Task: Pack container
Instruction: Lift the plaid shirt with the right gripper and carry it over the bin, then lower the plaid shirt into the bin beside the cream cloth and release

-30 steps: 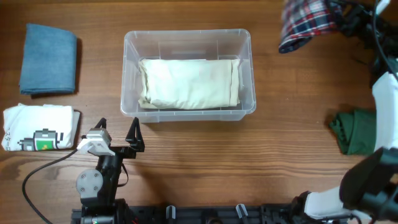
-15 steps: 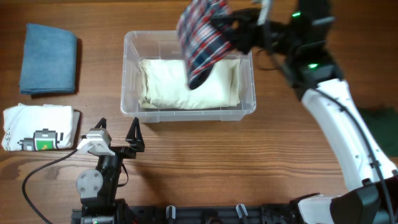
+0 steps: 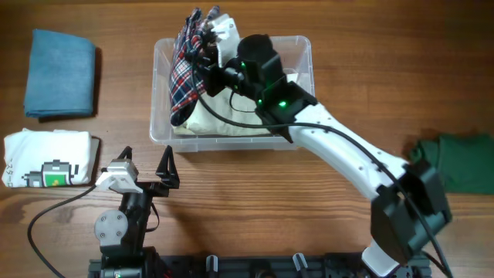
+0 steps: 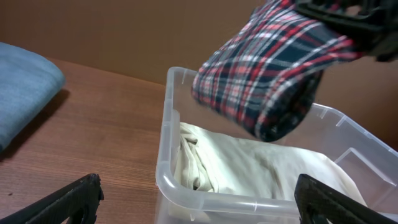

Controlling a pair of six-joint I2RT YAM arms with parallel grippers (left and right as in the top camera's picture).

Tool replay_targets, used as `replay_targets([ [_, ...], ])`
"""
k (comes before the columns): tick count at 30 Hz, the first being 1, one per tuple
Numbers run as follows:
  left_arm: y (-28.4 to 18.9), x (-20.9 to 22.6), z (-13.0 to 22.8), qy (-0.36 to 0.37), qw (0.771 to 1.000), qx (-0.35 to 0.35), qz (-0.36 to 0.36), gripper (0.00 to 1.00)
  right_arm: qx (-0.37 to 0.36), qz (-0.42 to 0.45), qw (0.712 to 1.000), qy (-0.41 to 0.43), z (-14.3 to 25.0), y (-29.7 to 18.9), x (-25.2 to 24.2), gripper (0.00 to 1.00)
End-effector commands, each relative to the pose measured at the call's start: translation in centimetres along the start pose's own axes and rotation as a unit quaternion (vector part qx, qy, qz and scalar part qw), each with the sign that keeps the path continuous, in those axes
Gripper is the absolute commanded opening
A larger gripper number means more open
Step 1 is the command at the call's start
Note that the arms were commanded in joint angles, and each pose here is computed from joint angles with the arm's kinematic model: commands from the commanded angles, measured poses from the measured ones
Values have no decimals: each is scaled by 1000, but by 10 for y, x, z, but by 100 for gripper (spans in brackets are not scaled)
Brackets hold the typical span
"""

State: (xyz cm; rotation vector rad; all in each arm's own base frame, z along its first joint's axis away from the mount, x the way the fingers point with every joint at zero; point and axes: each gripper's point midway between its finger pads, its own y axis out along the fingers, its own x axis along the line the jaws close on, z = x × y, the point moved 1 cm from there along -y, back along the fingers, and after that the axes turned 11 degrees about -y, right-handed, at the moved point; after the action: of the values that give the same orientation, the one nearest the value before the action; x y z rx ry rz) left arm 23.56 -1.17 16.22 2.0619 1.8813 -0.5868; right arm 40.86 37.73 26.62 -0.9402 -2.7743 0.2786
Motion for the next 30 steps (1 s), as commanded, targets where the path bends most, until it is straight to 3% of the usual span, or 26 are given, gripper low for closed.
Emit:
replay_targets([
  [1, 0, 1, 1, 8, 1000, 0, -1, 100, -21, 0, 1000, -17, 1, 14, -3, 4],
  [12, 0, 1, 1, 8, 1000, 0, -1, 100, 5, -12, 1000, -13, 40, 41, 4, 4],
  [20, 0, 1, 1, 8, 1000, 0, -1, 100, -46, -76, 996, -32, 16, 39, 34, 4],
  [26, 0, 1, 1, 8, 1000, 0, -1, 100, 28, -90, 994, -52, 53, 39, 37, 4],
  [30, 0, 1, 1, 8, 1000, 0, -1, 100, 37, -90, 993, -59, 57, 39, 37, 4],
])
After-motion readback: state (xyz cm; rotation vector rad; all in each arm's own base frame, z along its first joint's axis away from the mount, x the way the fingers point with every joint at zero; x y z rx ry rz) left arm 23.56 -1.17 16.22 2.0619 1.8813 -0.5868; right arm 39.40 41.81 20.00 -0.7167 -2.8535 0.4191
